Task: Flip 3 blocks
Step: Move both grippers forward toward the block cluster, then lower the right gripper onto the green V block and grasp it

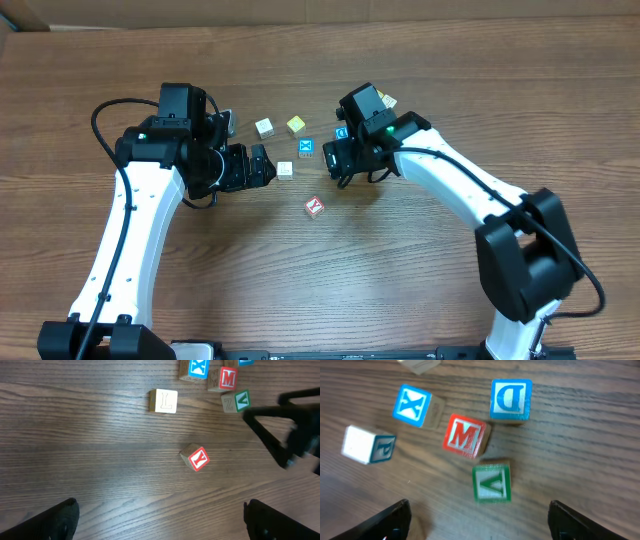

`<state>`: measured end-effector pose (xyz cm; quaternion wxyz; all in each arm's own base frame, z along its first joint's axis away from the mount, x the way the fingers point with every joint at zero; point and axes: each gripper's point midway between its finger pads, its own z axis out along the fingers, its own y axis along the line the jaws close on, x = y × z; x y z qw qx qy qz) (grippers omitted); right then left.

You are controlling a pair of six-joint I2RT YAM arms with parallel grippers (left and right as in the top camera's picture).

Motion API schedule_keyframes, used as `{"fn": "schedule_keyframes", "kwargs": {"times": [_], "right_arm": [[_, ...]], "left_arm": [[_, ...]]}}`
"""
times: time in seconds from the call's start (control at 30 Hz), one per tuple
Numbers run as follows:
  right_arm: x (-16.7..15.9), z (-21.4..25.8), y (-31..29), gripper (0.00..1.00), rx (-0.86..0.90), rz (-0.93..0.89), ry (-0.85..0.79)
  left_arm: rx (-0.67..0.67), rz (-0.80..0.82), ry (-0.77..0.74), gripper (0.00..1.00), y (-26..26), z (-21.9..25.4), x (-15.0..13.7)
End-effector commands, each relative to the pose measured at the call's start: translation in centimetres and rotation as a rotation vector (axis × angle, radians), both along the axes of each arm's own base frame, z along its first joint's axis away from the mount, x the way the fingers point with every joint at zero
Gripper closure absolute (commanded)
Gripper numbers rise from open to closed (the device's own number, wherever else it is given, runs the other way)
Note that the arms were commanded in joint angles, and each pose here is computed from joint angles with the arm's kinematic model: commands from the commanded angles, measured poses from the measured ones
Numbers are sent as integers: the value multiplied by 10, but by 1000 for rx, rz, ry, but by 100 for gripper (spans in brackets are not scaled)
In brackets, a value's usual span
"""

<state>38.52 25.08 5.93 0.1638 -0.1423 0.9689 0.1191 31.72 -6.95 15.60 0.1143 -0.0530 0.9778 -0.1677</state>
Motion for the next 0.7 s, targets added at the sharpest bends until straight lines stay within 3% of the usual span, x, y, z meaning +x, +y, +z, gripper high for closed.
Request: {"fn": "schedule_keyframes", "kwargs": {"times": [0.0,0.17,0.27,0.43,0.67], "right_arm": [[6,-22,1,14,-29,8,18],[9,-36,2,20,-28,-13,30],[14,-35,3,32,-18,-47,16],[17,-34,4,53,4,-105,21],[13,-36,2,70,-3,-119,42]], "left_arm": [[4,-9,-21,3,-1,5,6],[6,-14,-25,4,-1,5,6],[5,-15,-29,7,-1,6,7],[5,-15,-30,22,-1,6,7],[5,-14,-27,29,-1,6,7]]}}
